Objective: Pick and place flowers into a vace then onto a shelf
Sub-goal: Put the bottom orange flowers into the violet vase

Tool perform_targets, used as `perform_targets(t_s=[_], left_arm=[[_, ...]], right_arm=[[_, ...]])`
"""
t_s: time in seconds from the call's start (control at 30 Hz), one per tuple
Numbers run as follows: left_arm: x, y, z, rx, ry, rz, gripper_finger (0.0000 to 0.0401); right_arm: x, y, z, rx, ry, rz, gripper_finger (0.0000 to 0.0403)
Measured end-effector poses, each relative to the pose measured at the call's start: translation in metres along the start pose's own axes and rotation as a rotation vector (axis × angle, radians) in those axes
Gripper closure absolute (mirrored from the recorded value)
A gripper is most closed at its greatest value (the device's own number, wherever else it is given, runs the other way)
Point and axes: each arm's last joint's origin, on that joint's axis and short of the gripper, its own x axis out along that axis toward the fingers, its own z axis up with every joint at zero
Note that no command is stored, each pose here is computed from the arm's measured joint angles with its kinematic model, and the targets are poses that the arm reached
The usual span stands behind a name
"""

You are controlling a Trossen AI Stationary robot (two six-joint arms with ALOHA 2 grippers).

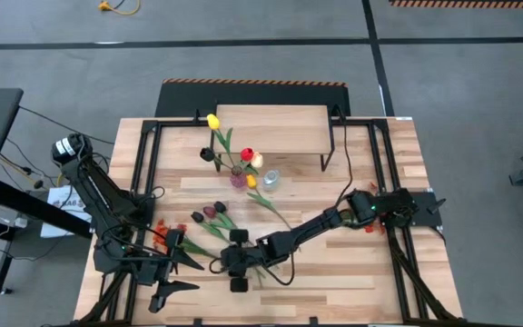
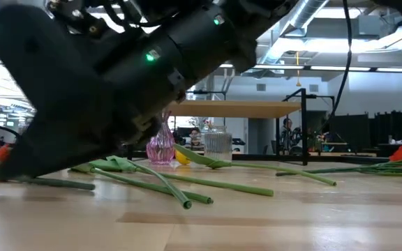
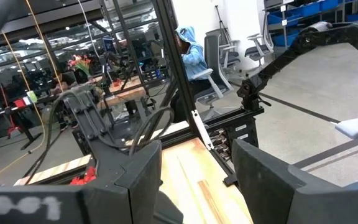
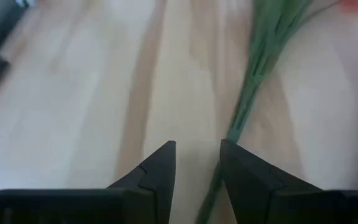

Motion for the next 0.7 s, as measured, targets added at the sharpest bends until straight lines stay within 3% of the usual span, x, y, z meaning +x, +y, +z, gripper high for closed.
perform_targets(t_s=[0.13,0.7], left_arm=[[0.000,0.000,0.000,0.000,0.000,0.000,0.0214],[0.000,0.000,0.000,0.004,0.004,-0.002,0.0214]], right_arm=[[0.003,-0.015,0.003,0.092,0.017,0.104,0.0282],[0.004,-0.020,0.001,0.128,0.039,0.082,0.0287]])
